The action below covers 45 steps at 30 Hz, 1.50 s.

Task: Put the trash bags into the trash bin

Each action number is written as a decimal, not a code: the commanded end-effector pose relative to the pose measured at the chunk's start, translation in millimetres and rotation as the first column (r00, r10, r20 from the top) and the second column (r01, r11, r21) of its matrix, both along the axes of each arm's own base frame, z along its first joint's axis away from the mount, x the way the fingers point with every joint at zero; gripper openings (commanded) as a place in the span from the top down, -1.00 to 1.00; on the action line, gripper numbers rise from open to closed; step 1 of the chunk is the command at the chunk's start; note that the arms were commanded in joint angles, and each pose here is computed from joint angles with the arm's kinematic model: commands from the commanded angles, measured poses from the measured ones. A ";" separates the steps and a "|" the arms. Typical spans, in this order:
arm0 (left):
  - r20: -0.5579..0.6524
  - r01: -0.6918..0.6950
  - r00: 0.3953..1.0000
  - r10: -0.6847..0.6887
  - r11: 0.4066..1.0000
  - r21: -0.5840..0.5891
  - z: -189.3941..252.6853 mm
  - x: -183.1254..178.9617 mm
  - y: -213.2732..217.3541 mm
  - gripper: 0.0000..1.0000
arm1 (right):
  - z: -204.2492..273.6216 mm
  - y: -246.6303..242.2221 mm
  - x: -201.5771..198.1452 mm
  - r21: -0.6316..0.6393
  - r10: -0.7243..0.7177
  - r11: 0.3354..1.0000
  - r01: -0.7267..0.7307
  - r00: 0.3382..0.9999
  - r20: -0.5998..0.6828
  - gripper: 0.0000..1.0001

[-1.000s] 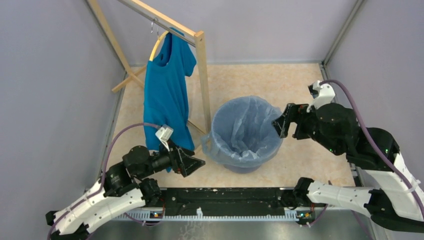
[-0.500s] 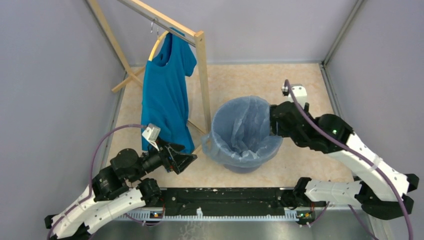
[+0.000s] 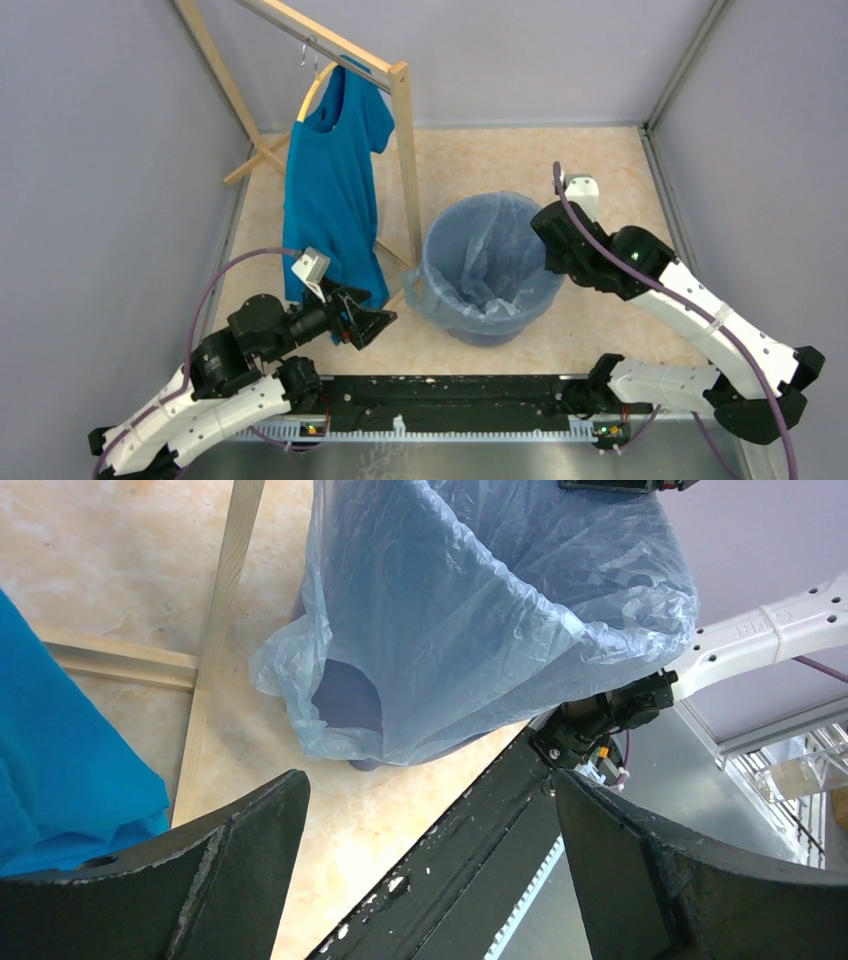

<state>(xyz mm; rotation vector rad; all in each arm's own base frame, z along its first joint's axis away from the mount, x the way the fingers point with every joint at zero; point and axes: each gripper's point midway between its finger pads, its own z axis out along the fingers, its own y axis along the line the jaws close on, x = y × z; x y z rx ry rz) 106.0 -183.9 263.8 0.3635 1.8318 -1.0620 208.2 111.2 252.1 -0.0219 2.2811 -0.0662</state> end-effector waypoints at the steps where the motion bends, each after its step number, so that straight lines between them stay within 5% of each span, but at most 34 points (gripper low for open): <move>1: 0.022 0.011 1.000 -0.011 1.000 -0.007 1.5 -2.4 1.6 -0.97 | 5.9 4.1 5.7 0.055 -0.002 0.998 0.001 1.000 0.027 0.56; 11: 0.014 0.010 1.000 -0.010 1.000 -0.020 2.0 -4.4 3.5 -0.97 | 12.5 -10.3 4.8 0.050 -0.059 0.997 0.057 0.997 0.044 1.00; 17: 0.019 0.012 1.000 -0.011 1.000 -0.018 4.1 -4.4 3.7 -0.97 | 18.9 -58.9 -3.5 0.008 -0.203 0.979 0.203 0.977 0.066 1.00; 23: 0.016 0.021 1.000 -0.021 1.000 -0.015 2.8 -5.7 2.6 -0.98 | 39.3 -135.5 -38.8 -0.044 -0.431 0.896 0.441 0.890 0.148 1.00; 35: 0.024 0.045 0.999 -0.045 0.999 0.000 4.6 -7.6 -0.3 -0.97 | 49.1 -194.8 -78.9 0.140 -0.682 0.725 0.675 0.672 0.288 1.00; 45: 0.032 0.046 0.998 -0.046 0.999 0.007 4.7 -5.3 -2.7 -0.97 | 44.5 -177.8 -62.7 0.224 -0.658 0.753 0.618 0.699 0.280 0.89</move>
